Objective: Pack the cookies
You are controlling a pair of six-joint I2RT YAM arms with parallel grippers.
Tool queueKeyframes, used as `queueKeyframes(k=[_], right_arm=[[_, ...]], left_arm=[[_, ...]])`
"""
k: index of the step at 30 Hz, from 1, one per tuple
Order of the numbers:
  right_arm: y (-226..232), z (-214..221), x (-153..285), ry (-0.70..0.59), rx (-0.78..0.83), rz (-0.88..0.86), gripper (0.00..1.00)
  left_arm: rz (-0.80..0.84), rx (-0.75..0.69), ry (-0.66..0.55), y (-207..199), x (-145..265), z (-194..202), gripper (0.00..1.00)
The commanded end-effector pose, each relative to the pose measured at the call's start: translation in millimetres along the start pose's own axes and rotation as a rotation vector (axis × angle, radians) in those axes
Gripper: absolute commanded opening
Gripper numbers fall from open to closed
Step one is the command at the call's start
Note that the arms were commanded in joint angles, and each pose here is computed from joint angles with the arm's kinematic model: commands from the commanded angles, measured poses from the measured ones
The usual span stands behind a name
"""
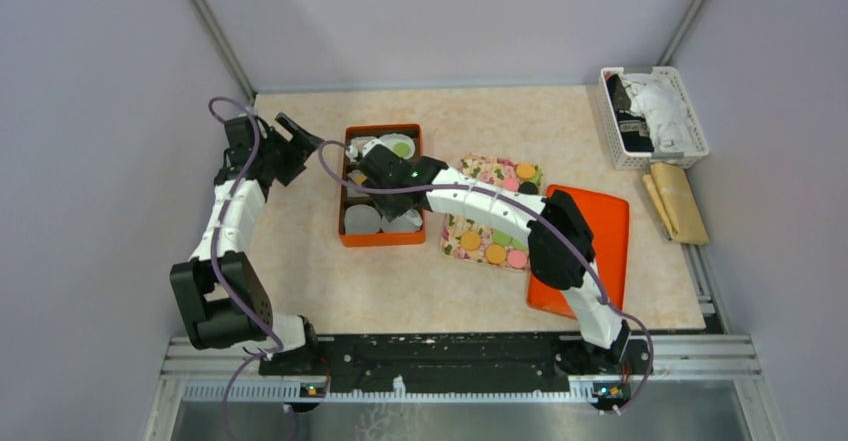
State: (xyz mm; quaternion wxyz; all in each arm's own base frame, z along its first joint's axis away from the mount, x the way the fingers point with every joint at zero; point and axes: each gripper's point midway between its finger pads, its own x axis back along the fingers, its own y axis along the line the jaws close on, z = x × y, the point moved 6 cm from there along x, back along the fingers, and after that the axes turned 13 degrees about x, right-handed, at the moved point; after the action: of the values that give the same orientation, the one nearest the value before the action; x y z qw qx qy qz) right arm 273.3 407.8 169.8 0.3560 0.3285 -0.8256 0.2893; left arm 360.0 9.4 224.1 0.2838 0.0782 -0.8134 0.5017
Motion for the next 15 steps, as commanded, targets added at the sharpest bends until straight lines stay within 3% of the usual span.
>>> queueKeyframes(k=[1, 9, 15], right_arm=[[-13, -36, 32, -0.159, -0.047, 0.043, 0.43], [-37, -33, 94, -0.230, -0.098, 0.103, 0.41], [-57, 0, 125, -0.198, -0.139, 0.219, 0.42]], left_arm=[[0.055, -0.027, -0.024, -8, 6, -5, 0.89], [0.075, -0.030, 0.002, -12, 6, -3, 0.88], [0.086, -0.026, 0.035, -12, 4, 0, 0.88]])
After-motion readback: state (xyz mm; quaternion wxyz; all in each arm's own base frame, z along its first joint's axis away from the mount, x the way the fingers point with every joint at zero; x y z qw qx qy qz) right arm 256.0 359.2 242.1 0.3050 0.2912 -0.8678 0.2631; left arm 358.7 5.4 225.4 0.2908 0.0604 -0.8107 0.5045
